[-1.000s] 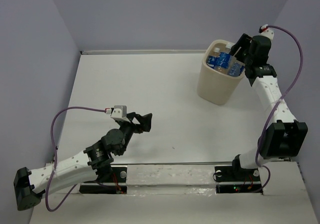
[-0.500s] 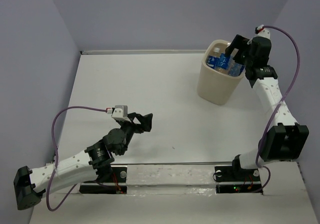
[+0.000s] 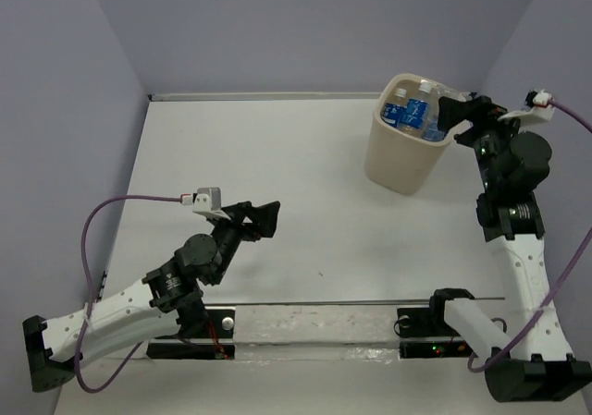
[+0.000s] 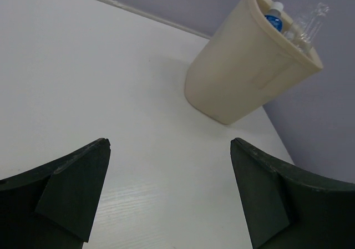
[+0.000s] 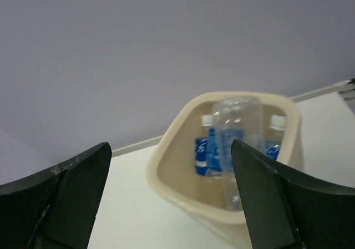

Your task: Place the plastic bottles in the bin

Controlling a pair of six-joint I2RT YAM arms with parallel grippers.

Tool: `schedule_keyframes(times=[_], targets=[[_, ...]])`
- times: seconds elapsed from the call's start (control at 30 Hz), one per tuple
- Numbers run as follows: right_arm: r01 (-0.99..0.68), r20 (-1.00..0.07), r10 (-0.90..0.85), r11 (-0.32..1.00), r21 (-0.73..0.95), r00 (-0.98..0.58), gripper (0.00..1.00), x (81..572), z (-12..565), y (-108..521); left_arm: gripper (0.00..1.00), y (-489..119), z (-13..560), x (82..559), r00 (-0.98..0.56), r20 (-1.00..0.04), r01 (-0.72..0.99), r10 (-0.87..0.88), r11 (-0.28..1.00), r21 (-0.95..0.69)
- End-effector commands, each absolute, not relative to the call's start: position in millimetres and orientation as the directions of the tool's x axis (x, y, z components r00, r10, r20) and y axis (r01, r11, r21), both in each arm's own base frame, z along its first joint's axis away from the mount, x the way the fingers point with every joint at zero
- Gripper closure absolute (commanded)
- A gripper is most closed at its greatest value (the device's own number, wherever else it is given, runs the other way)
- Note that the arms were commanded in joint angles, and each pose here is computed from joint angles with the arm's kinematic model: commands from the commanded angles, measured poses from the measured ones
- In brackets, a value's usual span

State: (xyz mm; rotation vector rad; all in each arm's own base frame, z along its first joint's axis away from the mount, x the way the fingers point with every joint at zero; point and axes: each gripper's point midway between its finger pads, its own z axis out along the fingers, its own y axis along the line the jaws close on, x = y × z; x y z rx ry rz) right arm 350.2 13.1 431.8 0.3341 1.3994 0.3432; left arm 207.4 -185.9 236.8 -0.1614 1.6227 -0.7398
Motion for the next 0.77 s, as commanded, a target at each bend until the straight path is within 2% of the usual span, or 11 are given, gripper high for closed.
schedule_keyframes(times=[0.0, 0.07, 0.1, 0.13, 0.17, 0.2, 0.3, 0.43, 0.73], targets=[[-0.456, -0.821, 0.565, 0.753, 0.475, 0.077, 0.22, 291.1, 438.7, 83.9, 0.01, -186.0, 300.0, 197.1, -0.193, -0.754, 0.377, -0.628, 0.661, -0.648], [-0.550, -0.796, 0.604, 0.673, 0.494, 0.023, 0.43, 265.5, 431.3, 101.0, 0.01, -183.5, 321.8, 190.4, -0.195, -0.737, 0.412, -0.647, 0.628, -0.660], [-0.614, -0.807, 0.591, 0.639, 0.464, 0.005, 0.64, 243.8, 421.5, 111.9, 0.01, -177.7, 331.9, 186.8, -0.190, -0.718, 0.420, -0.669, 0.606, -0.675], [-0.632, -0.808, 0.589, 0.623, 0.461, -0.009, 0.73, 234.2, 416.9, 115.6, 0.01, -173.0, 340.1, 184.0, -0.189, -0.712, 0.424, -0.677, 0.598, -0.681], [-0.647, -0.817, 0.577, 0.620, 0.444, -0.007, 0.07, 218.1, 413.3, 118.0, 0.01, -164.7, 349.4, 180.1, -0.178, -0.694, 0.431, -0.698, 0.578, -0.692], [-0.661, -0.831, 0.555, 0.611, 0.436, -0.035, 0.01, 209.7, 403.5, 122.9, 0.01, -161.0, 351.8, 178.2, -0.175, -0.690, 0.434, -0.702, 0.574, -0.694], [-0.638, -0.863, 0.496, 0.635, 0.435, -0.096, 0.00, 195.8, 370.6, 125.2, 0.01, -141.6, 360.1, 172.5, -0.147, -0.671, 0.430, -0.727, 0.564, -0.705], [-0.662, -0.873, 0.479, 0.625, 0.413, -0.092, 0.00, 165.9, 344.2, 128.4, 0.01, -118.2, 356.2, 171.0, -0.110, -0.667, 0.388, -0.737, 0.586, -0.712], [-0.653, -0.871, 0.470, 0.616, 0.441, -0.144, 0.00, 167.0, 307.4, 130.8, 0.01, -119.8, 331.9, 169.1, -0.159, -0.729, 0.360, -0.666, 0.648, -0.671]])
